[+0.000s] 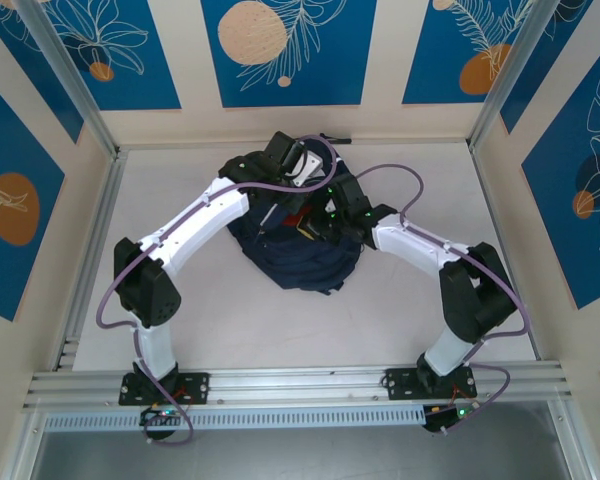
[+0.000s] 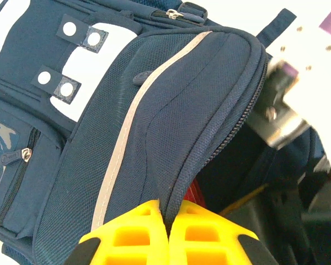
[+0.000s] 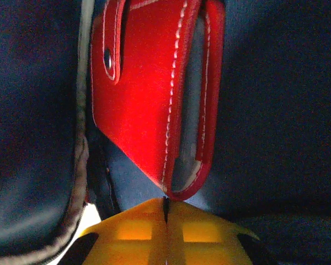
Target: Pack the student bag
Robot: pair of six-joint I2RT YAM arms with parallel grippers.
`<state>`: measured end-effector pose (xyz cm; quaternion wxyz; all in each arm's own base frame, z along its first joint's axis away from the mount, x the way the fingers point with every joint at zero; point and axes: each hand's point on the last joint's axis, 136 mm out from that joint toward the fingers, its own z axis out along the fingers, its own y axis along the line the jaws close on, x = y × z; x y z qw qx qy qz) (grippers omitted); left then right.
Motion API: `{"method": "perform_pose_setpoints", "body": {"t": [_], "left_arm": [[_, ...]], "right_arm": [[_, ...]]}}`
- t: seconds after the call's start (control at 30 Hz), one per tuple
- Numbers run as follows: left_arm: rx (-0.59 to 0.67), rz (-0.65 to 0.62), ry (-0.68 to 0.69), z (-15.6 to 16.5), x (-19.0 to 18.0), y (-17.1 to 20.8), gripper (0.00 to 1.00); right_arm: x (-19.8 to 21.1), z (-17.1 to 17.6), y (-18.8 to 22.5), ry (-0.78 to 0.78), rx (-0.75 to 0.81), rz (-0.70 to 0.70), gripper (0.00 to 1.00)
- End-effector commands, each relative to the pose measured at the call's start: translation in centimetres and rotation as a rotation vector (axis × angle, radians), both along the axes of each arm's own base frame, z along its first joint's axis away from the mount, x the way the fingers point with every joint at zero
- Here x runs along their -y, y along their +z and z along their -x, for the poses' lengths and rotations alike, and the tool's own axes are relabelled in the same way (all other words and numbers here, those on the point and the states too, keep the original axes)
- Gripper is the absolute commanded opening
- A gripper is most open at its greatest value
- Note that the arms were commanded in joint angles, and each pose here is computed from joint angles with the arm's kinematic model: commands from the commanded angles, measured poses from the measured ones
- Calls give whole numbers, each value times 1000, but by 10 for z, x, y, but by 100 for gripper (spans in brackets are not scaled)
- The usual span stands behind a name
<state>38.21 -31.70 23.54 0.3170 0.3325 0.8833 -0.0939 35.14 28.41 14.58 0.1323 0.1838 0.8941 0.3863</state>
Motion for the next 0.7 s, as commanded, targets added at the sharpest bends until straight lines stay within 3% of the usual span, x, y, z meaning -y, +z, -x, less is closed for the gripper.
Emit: {"method": "perform_pose_setpoints", "body": {"t": [0.0,0.2,0.3,0.53,0.67], "left_arm": [[77,135,-14,6,7,49,1],[55,141,0,9,6,46,4],[30,144,20,11,3,42,12],[-55,179,104,26,-13,30,55],[-96,199,149,42,-31,15,71]], "right_arm": [[16,-23,-1,-88,9,52,7],[18,-22,20,-55,61,39,10],[30,-1,25,-43,63,48,20],[88,64,5,-91,7,149,40],[112,81,10,-126,27,162,56]]}}
